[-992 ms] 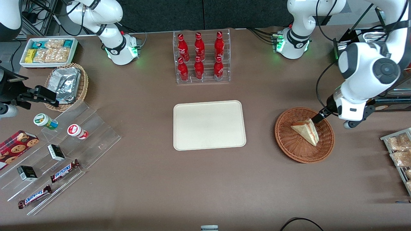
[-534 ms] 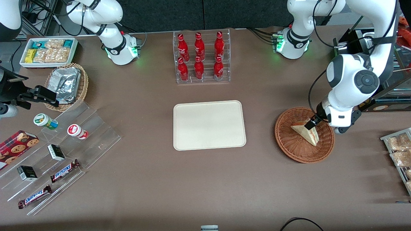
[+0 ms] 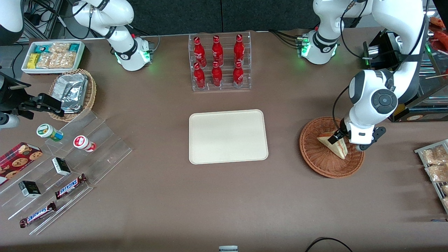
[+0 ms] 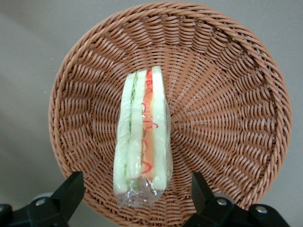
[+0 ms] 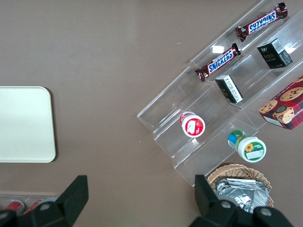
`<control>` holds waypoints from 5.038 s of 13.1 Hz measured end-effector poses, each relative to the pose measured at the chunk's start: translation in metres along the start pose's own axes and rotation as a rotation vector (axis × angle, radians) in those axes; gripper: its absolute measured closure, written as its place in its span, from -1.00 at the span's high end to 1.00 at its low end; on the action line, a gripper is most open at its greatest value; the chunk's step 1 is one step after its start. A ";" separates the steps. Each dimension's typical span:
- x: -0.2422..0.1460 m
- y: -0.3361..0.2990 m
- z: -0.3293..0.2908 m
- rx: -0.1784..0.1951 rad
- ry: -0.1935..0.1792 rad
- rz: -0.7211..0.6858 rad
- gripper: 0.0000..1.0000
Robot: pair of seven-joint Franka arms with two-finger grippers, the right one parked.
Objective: Place sandwich from basket to tray
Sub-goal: 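Lower the open left gripper and close it on the wrapped sandwich, then lift the sandwich and carry it with the left gripper over the tray, then lower the sandwich onto the cream tray with the left gripper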
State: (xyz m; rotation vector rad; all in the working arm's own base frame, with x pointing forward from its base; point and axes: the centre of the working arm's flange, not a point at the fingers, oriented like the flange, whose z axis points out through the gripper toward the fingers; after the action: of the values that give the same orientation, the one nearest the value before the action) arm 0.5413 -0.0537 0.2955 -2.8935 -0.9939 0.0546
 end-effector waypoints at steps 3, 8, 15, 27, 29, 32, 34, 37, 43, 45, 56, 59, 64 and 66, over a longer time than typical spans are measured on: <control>0.002 0.002 0.011 -0.004 0.001 -0.002 1.00; 0.007 -0.001 0.041 0.009 -0.019 -0.017 0.94; 0.006 -0.007 0.048 0.063 -0.078 -0.040 -0.37; -0.097 0.136 -0.047 0.077 -0.053 0.243 -0.69; -0.143 0.164 -0.050 0.067 -0.051 0.322 -0.69; -0.196 0.208 -0.053 0.029 -0.071 0.397 -0.69; -0.231 0.238 -0.051 0.005 -0.084 0.448 -0.69; -0.268 0.272 -0.035 0.002 -0.082 0.532 -0.69; -0.313 0.313 -0.009 -0.008 -0.074 0.644 -0.69; -0.322 0.327 0.001 -0.011 -0.072 0.643 -0.69; -0.336 0.339 0.038 0.021 -0.086 0.635 -0.52; -0.337 0.339 0.040 0.028 -0.077 0.639 0.09; -0.344 0.340 0.039 0.039 -0.047 0.660 1.00; -0.350 0.342 0.036 0.035 -0.041 0.643 1.00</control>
State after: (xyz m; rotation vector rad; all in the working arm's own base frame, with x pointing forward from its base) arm 0.4726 -0.5352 0.2315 -3.0515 -0.0295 0.1661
